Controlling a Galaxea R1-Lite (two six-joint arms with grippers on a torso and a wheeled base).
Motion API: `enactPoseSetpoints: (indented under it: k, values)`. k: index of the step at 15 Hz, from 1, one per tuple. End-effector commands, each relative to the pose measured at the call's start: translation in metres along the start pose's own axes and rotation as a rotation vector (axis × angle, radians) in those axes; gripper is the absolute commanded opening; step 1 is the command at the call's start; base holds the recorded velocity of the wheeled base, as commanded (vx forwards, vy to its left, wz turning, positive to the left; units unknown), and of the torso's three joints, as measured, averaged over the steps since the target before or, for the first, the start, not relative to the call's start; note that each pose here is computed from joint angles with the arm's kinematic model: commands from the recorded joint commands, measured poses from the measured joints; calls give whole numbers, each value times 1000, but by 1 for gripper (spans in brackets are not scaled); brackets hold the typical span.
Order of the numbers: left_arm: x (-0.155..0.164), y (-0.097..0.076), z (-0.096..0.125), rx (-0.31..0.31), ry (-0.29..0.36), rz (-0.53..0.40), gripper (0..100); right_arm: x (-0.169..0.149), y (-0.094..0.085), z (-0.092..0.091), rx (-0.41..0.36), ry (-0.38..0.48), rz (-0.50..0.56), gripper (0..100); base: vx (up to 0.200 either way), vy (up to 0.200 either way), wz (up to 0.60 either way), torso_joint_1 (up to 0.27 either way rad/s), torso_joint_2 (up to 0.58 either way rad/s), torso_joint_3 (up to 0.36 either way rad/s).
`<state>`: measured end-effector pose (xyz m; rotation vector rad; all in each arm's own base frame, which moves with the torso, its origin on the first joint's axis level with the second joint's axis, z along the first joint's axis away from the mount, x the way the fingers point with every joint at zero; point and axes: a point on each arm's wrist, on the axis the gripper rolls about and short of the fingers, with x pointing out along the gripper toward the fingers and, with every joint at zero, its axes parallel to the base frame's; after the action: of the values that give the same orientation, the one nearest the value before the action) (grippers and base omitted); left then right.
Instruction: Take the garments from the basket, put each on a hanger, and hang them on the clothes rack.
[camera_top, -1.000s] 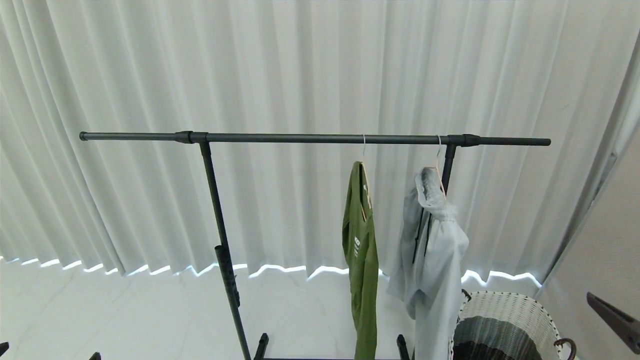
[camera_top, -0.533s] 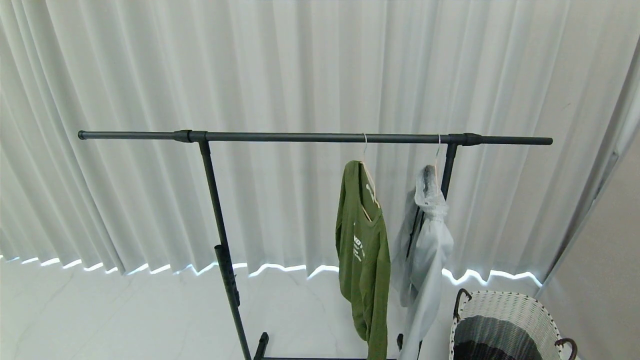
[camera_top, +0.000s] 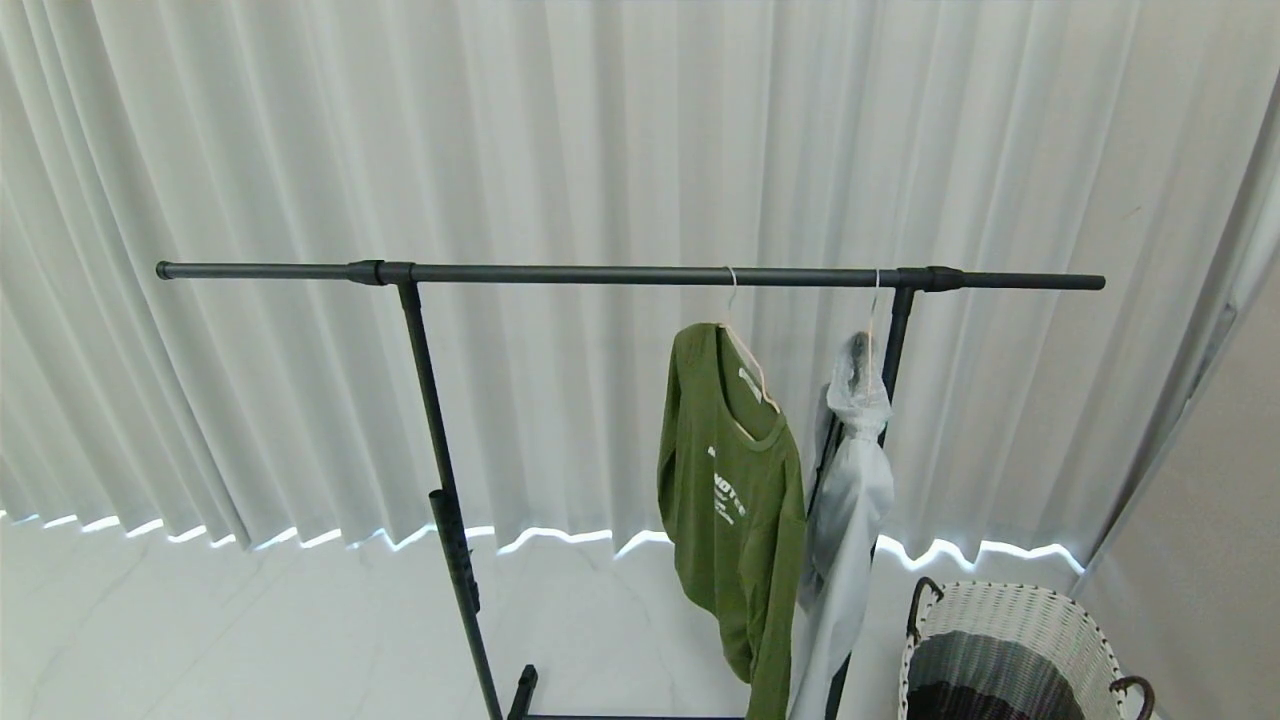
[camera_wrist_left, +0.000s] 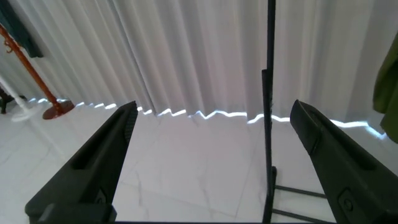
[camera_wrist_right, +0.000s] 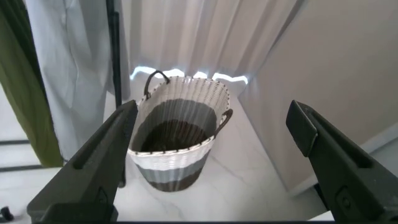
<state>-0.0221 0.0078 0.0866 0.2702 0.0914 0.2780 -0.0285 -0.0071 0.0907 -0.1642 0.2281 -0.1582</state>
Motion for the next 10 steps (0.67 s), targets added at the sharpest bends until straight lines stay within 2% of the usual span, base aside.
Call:
enactPoseSetpoints:
  k: [1,3,5,7,10]
  values:
    - [1,-1,-1,-33,2,-18,100,0,0,-1,1,-5,-4,100,0,0,0,0,0,0]
    - [1,-2,-3,-123,2,-46,100,3,1,-2,8,-31,-4,100,0,0,0,0,0,0]
    - [2,-3,-5,-205,8,-64,100,9,3,-4,22,-95,1,100,0,0,0,0,0,0]
    - [2,-4,-4,-214,5,-88,100,13,5,-2,45,-211,31,100,0,0,0,0,0,0]
    - [2,-4,-4,-215,2,-90,100,13,5,-3,50,-201,23,100,0,0,0,0,0,0]
